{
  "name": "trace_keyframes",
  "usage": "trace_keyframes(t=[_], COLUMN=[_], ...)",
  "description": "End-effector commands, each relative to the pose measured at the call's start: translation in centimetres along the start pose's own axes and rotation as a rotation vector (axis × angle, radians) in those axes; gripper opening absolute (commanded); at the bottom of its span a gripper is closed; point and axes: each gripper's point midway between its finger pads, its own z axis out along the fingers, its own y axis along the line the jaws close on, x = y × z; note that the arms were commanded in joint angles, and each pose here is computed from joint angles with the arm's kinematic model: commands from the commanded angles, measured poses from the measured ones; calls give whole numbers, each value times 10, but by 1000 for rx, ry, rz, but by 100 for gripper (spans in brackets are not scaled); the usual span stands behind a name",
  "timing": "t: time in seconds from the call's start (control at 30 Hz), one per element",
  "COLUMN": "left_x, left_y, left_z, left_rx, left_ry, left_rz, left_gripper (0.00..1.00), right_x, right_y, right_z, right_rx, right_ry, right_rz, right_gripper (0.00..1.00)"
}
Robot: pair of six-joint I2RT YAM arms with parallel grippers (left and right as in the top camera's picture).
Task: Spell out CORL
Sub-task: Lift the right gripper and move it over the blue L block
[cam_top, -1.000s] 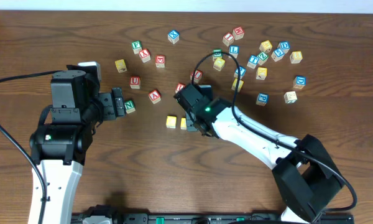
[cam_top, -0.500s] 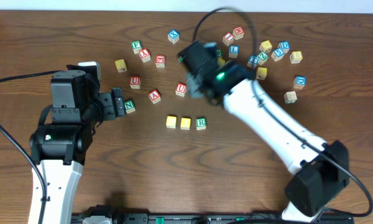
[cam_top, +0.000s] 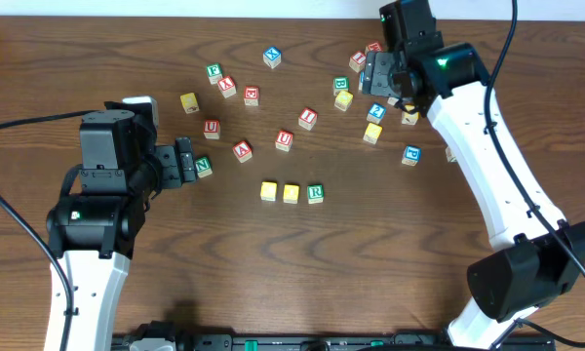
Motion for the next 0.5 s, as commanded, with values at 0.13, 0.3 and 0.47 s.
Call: trace_keyframes(t=[0.13, 0.3, 0.47], left_x=[-6, -6, -6], left_y=[1, 1, 1], left_z=[-4, -4, -4], left_rx=[0, 0, 0], left_ry=[-18, -18, -18], left_rz=[10, 10, 10], left_gripper=[93, 93, 93], right_x=[5, 14, -3], right_y=[11, 22, 33], right_z=[51, 104, 127], right_rx=[14, 51, 51], right_ry=[47, 148, 143], right_rz=[-77, -137, -147], right_gripper=[82, 84, 83])
